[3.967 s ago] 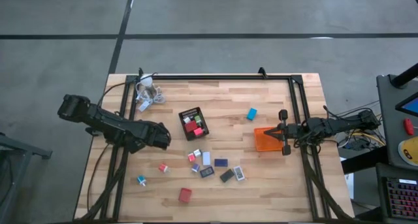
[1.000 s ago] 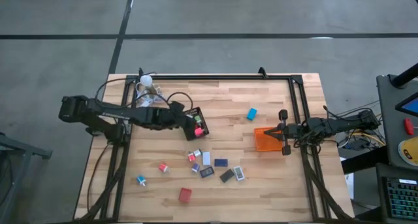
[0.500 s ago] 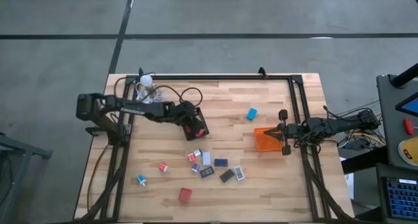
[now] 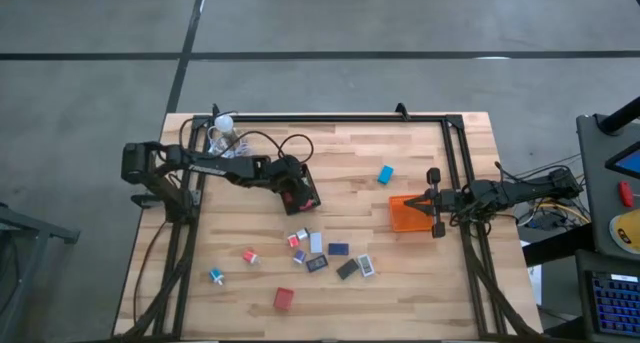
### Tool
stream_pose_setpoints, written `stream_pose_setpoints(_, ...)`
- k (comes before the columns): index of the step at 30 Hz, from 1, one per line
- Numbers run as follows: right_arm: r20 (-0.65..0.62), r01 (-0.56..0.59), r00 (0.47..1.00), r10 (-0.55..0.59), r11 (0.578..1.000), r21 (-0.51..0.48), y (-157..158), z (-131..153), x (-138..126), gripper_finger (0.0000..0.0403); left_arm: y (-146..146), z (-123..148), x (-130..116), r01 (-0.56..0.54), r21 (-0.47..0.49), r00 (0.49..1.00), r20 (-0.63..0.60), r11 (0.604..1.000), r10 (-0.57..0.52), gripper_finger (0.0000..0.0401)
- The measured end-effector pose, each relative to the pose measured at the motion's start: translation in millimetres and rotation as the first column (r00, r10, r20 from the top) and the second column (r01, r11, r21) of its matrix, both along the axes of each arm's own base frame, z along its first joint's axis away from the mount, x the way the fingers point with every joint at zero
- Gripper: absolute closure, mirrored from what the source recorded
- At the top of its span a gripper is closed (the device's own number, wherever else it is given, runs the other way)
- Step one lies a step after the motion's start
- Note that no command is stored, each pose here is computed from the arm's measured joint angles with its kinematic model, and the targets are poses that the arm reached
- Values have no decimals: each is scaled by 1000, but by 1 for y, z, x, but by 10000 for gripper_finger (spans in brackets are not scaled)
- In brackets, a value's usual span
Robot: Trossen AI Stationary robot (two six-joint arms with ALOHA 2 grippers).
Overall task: Pick & Place Office items
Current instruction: Put the green charger adapter in the black bin, then put the left pink charger adapter in the black bin
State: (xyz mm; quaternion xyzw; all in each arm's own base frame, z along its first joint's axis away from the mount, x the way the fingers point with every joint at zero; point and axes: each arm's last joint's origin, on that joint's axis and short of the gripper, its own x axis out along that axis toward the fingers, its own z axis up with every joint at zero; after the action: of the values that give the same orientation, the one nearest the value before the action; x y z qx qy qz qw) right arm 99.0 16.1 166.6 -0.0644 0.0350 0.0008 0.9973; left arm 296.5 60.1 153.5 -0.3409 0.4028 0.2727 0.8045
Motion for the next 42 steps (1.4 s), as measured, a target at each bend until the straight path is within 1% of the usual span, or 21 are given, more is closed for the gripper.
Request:
stream_pose_setpoints(7, 0, 0, 1000, 0, 1000, 0, 0, 0, 0, 394, 0, 0, 0, -3, -2, 1000, -1, 1000, 3, 178)
stream_pose_setpoints(11, 0, 0, 1000, 0, 1000, 0, 0, 0, 0, 394, 0, 0, -1, -12, -8, 1000, -1, 1000, 12, 162)
stream_pose_setpoints(14, 0, 0, 1000, 0, 1000, 0, 0, 0, 0, 394, 0, 2, 0, -26, -15, 1000, 11, 1000, 26, 160)
stream_pose_setpoints(19, 0, 0, 1000, 0, 1000, 0, 0, 0, 0, 394, 0, 15, 2, -12, 1, 998, 55, 1000, 12, 162)
stream_pose_setpoints(31, 0, 1, 1000, -1, 1000, 0, 0, 0, 0, 394, 0, 26, 8, 16, 29, 996, 88, 999, -18, 163)
stream_pose_setpoints(37, 0, 0, 1000, 0, 1000, 0, 0, 0, 0, 394, -9, 37, 17, 27, 115, 992, 115, 993, -41, 163)
stream_pose_setpoints(40, 0, 0, 1000, 0, 1000, 0, 0, 0, 0, 394, -21, 43, 21, 57, 161, 990, 121, 985, -77, 163)
stream_pose_setpoints(42, 0, 1, 1000, -1, 1000, 0, 0, 0, 0, 394, -32, 46, 22, 104, 184, 984, 121, 977, -127, 163)
